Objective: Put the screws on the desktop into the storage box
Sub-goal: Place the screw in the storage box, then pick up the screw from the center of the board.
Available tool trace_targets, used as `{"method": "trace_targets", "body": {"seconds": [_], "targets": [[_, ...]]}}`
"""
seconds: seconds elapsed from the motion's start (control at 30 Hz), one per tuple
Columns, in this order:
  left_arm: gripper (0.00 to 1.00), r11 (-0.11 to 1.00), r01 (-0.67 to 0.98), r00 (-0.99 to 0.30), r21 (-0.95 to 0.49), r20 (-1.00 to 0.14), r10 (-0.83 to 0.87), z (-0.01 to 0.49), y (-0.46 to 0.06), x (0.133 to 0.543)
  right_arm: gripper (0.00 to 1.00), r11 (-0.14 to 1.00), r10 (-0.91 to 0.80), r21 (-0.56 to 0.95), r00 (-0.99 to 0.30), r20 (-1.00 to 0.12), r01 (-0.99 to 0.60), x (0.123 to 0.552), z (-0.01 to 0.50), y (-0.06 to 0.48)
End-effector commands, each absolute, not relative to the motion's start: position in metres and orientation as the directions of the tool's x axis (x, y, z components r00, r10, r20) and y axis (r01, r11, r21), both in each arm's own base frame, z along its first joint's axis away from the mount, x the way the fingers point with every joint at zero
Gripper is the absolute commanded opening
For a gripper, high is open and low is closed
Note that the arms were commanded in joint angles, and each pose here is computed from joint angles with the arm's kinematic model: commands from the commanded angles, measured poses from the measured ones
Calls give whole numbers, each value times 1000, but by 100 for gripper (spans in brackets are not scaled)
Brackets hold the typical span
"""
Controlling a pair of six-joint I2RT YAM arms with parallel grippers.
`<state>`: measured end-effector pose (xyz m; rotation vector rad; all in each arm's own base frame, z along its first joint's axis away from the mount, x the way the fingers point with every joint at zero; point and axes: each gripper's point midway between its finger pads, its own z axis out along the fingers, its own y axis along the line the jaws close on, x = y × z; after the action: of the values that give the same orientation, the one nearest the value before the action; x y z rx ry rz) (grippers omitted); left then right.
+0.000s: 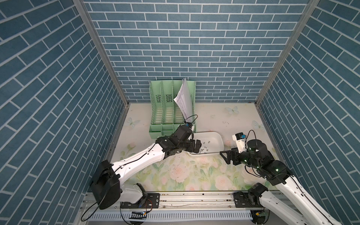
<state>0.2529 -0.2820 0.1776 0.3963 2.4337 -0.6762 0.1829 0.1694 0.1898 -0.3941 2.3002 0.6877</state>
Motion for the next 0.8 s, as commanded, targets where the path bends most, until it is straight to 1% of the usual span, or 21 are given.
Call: {"method": "trace_targets", "body": {"seconds": [0.0,0.13,0.27,0.53,0.7,0.77], "targets": [[100,830,393,-835,-396,-531,142,163,-254,232,93,860,-64,316,-698,-713,-401,194,184,177],[100,816,377,-854,-438,-505,123,162,-227,214,91,874,-135,248,-700,-701,-417,192,170,203],[100,833,337,-871,-439,-482,99,157,-202,199,87,880,-212,181,-704,-677,-439,188,151,230],[100,810,288,-892,-511,-451,33,148,-177,173,81,853,-305,151,-711,-634,-500,176,116,287],[100,794,277,-900,-542,-435,18,142,-174,168,73,844,-343,134,-715,-609,-519,171,97,306],[100,793,277,-899,-543,-438,15,142,-173,169,69,838,-347,142,-716,-605,-526,170,92,312]]}}
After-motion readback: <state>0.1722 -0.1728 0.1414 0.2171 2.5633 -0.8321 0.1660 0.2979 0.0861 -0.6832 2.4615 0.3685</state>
